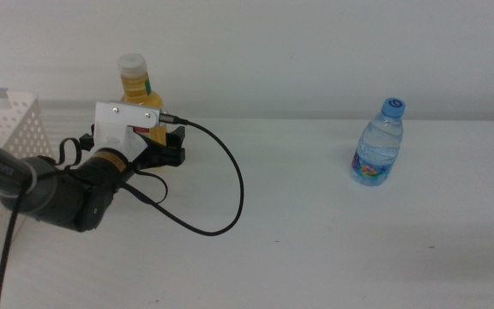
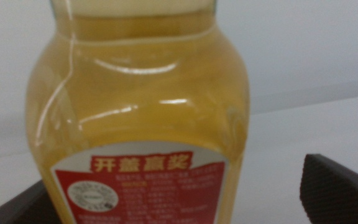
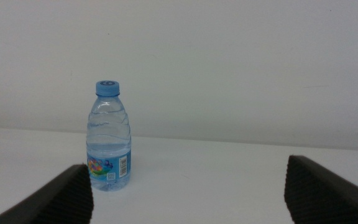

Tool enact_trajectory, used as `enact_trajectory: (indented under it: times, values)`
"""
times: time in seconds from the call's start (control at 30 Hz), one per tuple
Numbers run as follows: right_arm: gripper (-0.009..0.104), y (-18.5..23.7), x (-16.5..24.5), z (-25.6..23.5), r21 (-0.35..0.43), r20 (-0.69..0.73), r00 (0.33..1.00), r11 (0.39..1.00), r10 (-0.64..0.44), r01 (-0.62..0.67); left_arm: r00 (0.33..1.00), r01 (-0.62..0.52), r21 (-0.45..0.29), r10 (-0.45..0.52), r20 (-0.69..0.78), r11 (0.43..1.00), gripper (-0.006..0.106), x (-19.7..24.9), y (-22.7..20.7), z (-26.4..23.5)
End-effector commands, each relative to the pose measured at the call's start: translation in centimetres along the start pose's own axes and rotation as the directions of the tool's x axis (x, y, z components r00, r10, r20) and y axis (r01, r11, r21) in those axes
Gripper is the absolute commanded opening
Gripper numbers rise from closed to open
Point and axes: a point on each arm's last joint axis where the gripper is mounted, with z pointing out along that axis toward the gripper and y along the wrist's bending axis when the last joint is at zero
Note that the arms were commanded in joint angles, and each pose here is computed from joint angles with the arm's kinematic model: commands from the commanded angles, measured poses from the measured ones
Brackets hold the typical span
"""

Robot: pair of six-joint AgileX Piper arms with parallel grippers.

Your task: Use arms to grab the bottles and put them into the dustbin to the left of the table.

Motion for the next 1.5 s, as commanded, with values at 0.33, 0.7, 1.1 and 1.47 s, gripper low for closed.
enact_trajectory:
  times: [0.33, 0.7, 1.1, 1.47]
  values:
    - [0.082, 0.1, 1.3, -0.1, 0.0, -0.004, 1.0, 1.0, -0.011, 0.011, 1.0, 0.009, 0.0, -0.009, 0.025, 1.0, 0.094, 0.2, 0.2, 1.9]
    - [0.082, 0.1, 1.3, -0.1, 0.0, -0.004, 1.0, 1.0, -0.011, 0.011, 0.999, 0.012, -0.004, -0.012, 0.043, 1.0, 0.093, 0.5, 0.3, 2.8]
    - [0.082, 0.1, 1.3, -0.1, 0.0, -0.004, 1.0, 1.0, -0.011, 0.011, 0.995, 0.031, -0.053, -0.026, 0.092, 0.998, 0.017, -1.0, 2.2, 3.3]
    - [0.082, 0.1, 1.3, -0.1, 0.0, -0.004, 1.0, 1.0, -0.011, 0.011, 0.999, -0.021, -0.044, 0.02, -0.038, 0.999, -0.002, -6.7, 1.5, -6.6]
